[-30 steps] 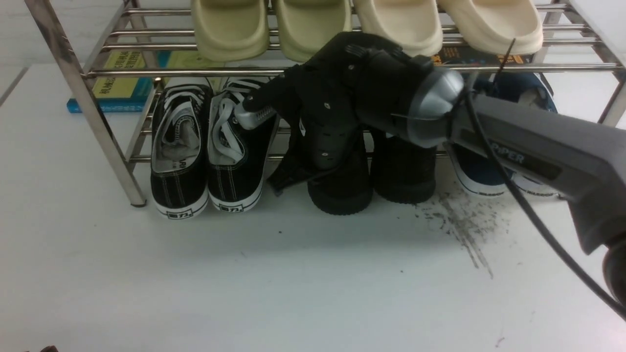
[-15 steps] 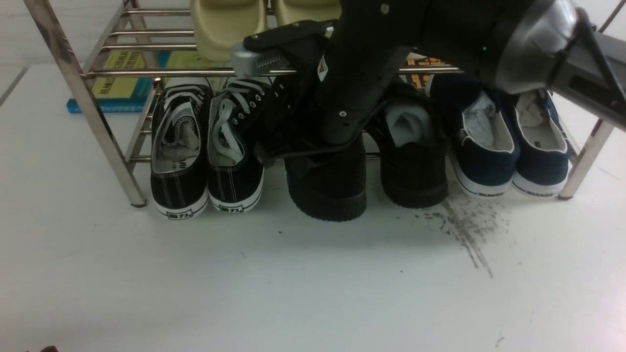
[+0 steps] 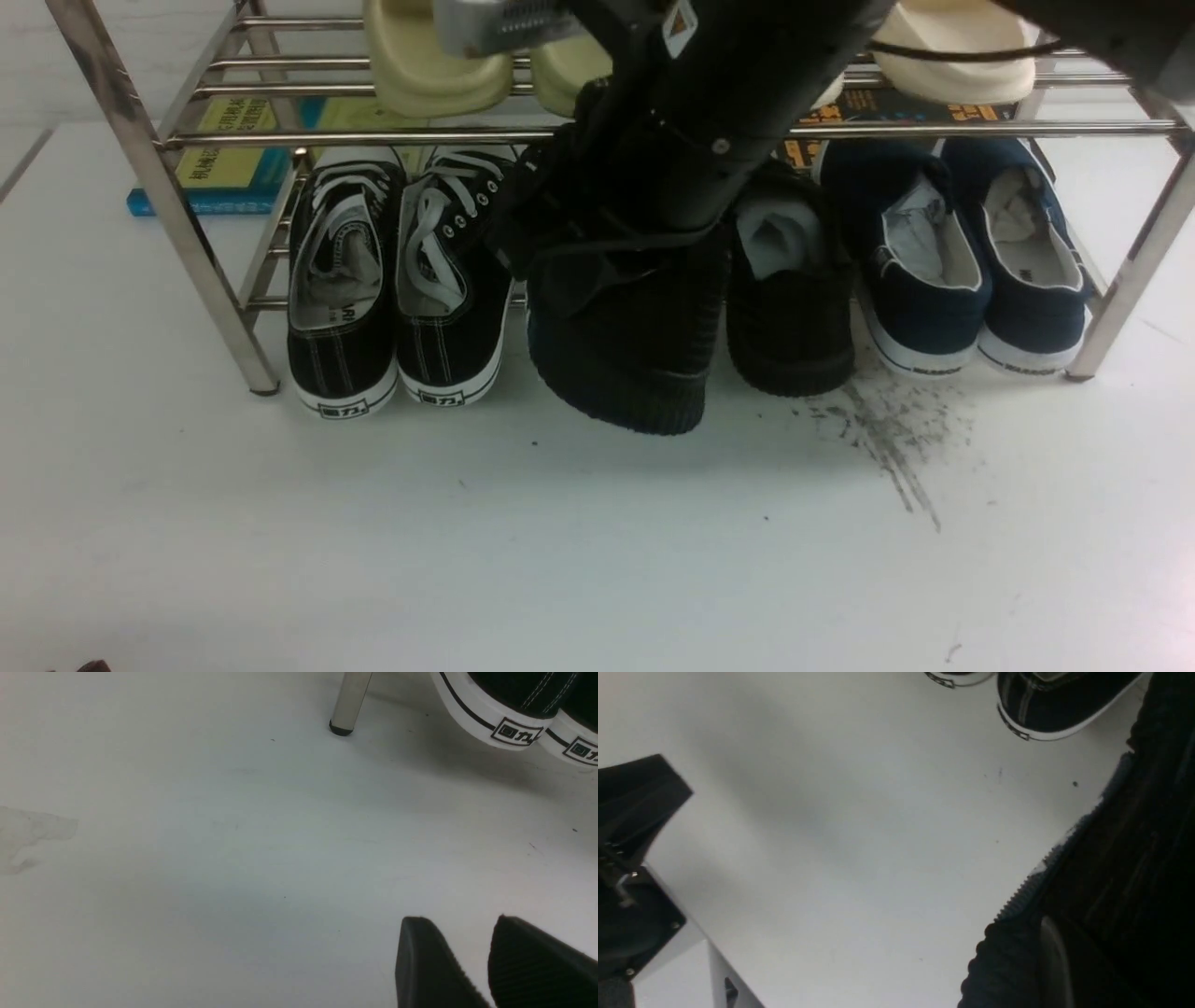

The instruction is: Take the shoes off the shelf with your hand on the white table.

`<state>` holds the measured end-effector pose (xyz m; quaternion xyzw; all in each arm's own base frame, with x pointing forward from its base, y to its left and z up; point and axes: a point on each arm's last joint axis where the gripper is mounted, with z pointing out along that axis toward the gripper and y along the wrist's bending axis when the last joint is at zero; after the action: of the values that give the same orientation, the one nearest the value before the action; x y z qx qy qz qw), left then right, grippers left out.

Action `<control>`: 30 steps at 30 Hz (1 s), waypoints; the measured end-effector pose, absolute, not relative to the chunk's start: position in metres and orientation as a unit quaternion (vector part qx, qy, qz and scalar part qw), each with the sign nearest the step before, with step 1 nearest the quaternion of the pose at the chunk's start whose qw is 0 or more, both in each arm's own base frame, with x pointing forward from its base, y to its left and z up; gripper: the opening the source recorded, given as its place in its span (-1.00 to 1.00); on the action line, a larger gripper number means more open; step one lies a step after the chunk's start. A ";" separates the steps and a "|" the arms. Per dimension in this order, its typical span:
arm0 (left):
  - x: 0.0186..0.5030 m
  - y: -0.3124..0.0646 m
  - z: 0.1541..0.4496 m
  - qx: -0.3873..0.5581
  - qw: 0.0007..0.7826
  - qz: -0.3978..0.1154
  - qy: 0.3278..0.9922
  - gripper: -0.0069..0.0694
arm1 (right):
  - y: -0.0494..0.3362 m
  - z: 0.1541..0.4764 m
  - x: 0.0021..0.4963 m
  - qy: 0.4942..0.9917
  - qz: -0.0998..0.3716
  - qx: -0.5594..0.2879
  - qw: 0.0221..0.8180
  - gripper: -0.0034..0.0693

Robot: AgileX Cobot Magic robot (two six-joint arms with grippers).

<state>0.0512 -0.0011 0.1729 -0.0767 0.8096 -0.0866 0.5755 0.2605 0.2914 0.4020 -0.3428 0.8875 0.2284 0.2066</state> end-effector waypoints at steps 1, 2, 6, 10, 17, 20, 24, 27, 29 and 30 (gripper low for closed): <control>0.051 -0.001 0.173 -0.077 0.575 -0.087 0.810 -0.19 | 0.290 0.412 0.248 0.881 0.236 -0.350 0.213 -0.86; 0.051 -0.001 0.173 -0.077 0.575 -0.087 0.810 -0.19 | 0.290 0.416 0.240 0.879 0.239 -0.353 0.214 -0.86; 0.051 -0.001 0.173 -0.077 0.575 -0.087 0.810 -0.19 | 0.287 0.422 0.208 0.870 0.241 -0.376 0.210 -0.86; 0.051 -0.001 0.173 -0.077 0.575 -0.087 0.810 -0.19 | 0.287 0.407 0.172 0.875 0.237 -0.388 0.165 -0.86; 0.051 -0.001 0.173 -0.077 0.575 -0.087 0.810 -0.19 | 0.297 0.344 0.134 0.907 0.177 -0.374 0.077 -0.86; 0.051 -0.001 0.173 -0.077 0.575 -0.087 0.810 -0.19 | 0.300 0.319 0.132 0.922 0.164 -0.339 0.088 -0.86; 0.051 -0.001 0.173 -0.077 0.575 -0.087 0.810 -0.19 | 0.300 0.296 0.139 0.934 0.154 -0.301 0.114 -0.86; 0.051 -0.001 0.173 -0.077 0.575 -0.087 0.810 -0.19 | 0.304 0.270 0.150 0.940 0.135 -0.271 0.154 -0.86; 0.051 -0.001 0.173 -0.077 0.575 -0.087 0.810 -0.19 | 0.308 0.256 0.156 0.944 0.121 -0.259 0.165 -0.86; 0.051 -0.001 0.173 -0.077 0.575 -0.087 0.810 -0.19 | 0.311 0.250 0.160 0.944 0.115 -0.257 0.173 -0.86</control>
<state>0.0512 -0.0011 0.1729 -0.0767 0.8096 -0.0866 0.5755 0.1597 0.3111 0.2499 -0.2570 0.9439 0.1146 0.1729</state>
